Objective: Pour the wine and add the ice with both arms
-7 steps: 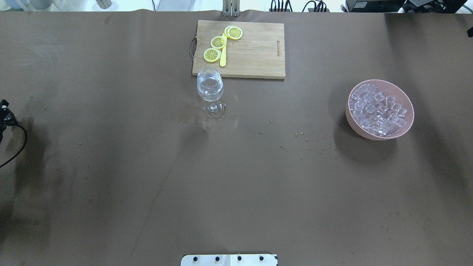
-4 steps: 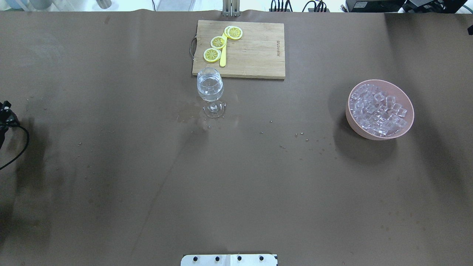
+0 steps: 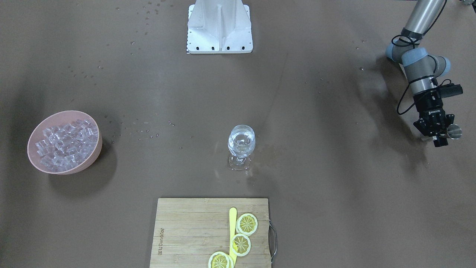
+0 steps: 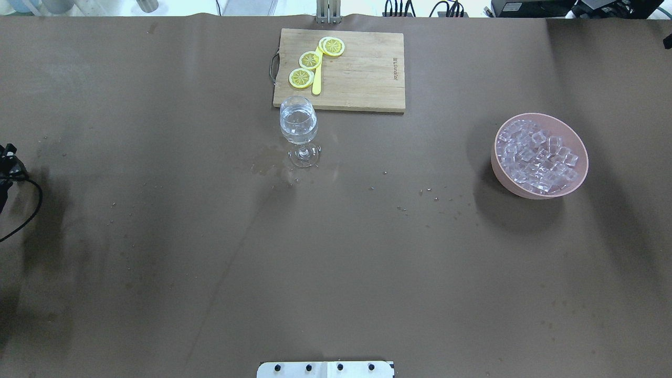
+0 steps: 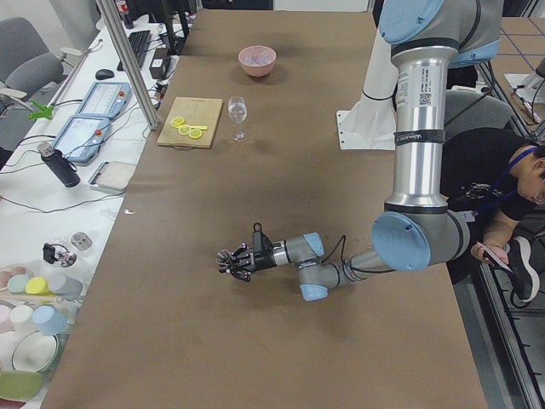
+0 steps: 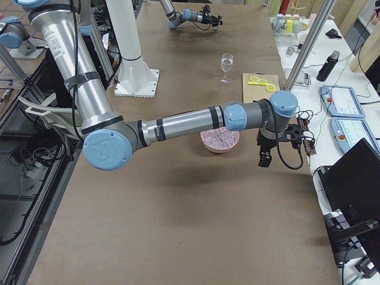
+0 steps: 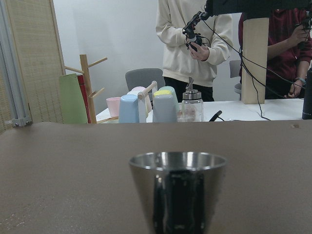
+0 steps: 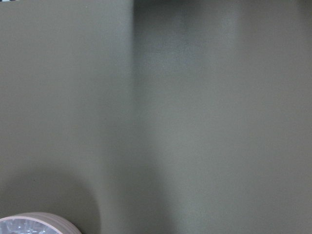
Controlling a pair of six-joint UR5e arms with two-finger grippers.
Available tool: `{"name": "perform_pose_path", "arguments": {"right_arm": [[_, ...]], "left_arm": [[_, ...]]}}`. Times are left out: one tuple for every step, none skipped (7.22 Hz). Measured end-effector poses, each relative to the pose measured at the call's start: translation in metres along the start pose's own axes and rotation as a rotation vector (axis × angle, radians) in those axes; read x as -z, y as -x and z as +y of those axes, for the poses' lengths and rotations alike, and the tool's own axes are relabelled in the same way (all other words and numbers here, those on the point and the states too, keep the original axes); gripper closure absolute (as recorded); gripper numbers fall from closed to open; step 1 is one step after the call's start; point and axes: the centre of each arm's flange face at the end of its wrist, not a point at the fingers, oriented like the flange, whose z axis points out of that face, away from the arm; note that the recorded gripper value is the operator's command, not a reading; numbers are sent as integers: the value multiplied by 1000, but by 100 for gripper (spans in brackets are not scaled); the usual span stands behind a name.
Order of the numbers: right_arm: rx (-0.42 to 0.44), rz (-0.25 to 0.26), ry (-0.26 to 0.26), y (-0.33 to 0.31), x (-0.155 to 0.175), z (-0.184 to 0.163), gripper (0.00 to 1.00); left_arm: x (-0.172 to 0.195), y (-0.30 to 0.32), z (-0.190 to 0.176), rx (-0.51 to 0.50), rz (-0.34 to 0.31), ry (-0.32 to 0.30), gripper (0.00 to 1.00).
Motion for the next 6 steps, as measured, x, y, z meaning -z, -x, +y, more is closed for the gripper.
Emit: {"name": "perform_pose_path", "arguments": {"right_arm": [[0,0,0,0,0,0,0],[0,0,0,0,0,0,0],[0,0,0,0,0,0,0],[0,0,-1,1,1,-1,0],[1,0,-1,1,1,-1,0],[1,0,-1,2,1,-1,0]], "left_arm": [[0,0,0,-1,0,1,57],[0,0,0,-2,1,1,56],[0,0,0,-3,1,1,44],[0,-1,0,-3,2,1,24],[1,-2,-1,-3,4,0,6],[1,-5,-2,1,8,-1,4]]}}
